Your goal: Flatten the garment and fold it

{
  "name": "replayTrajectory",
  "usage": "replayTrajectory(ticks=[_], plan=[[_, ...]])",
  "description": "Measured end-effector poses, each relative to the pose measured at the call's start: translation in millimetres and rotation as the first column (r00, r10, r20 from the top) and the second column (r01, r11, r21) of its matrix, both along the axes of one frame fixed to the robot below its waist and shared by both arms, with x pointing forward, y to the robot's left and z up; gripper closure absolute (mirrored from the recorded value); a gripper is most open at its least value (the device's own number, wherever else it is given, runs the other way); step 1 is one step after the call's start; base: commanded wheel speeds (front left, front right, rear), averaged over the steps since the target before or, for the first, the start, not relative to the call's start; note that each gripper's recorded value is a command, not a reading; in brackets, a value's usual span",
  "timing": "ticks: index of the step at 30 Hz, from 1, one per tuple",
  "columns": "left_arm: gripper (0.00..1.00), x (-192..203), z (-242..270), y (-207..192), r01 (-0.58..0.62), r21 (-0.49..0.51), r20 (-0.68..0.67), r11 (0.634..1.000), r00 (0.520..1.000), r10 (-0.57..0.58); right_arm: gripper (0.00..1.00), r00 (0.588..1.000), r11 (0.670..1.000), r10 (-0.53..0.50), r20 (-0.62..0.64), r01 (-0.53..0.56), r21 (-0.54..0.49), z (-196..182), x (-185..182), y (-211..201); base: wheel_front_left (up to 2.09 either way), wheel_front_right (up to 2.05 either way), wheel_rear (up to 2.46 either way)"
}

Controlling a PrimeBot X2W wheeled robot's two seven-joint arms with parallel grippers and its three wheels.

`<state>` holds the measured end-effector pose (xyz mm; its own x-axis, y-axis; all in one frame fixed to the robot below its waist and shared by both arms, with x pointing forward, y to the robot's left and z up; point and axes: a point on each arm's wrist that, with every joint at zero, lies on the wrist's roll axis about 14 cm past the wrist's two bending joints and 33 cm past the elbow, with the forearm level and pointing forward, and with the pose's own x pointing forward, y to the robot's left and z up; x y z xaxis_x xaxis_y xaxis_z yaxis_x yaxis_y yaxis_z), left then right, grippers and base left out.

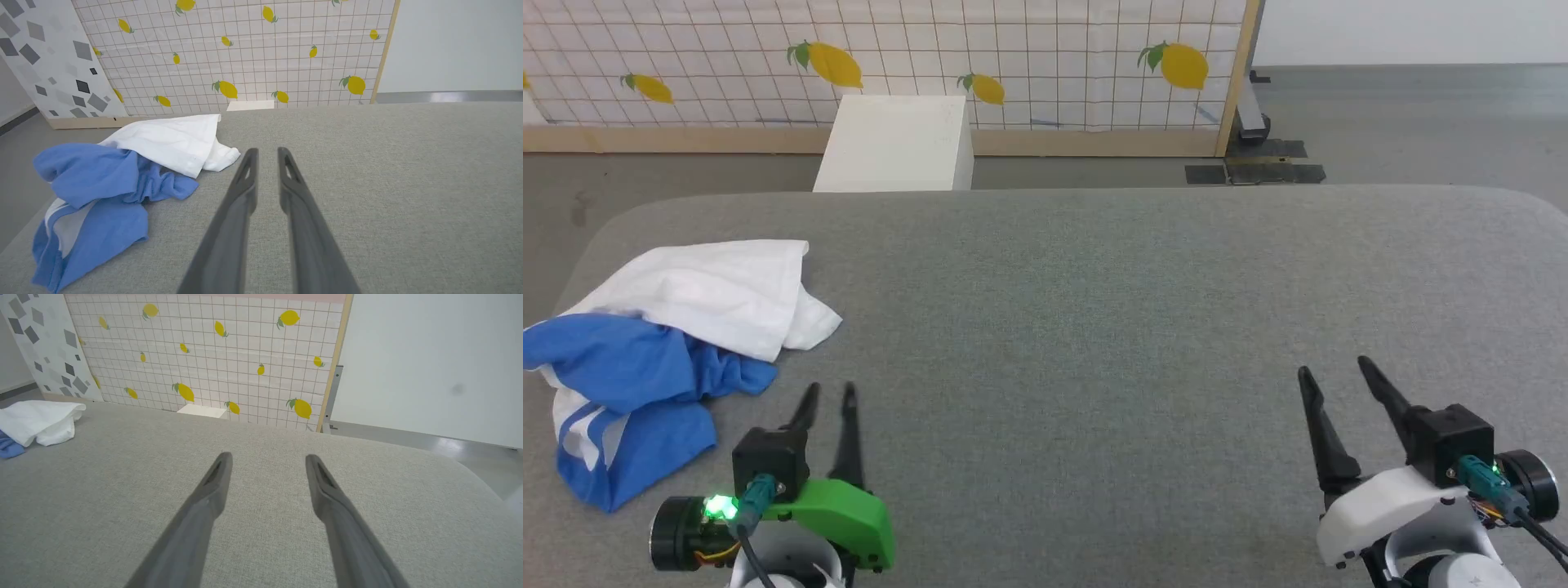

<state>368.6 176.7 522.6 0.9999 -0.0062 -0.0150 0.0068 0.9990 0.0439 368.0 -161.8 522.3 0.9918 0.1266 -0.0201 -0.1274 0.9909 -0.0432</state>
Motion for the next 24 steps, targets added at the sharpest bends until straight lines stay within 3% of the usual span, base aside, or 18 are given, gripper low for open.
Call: replayTrajectory(ticks=[24], plan=[[0.0,-6,6,5,-0.026,-0.013,0.044,1.0,0.999,0.027,0.0,0.999,0.999,-0.029,0.027,0.029,0.024,1,4,-10,0.0,0.0,0.0]])
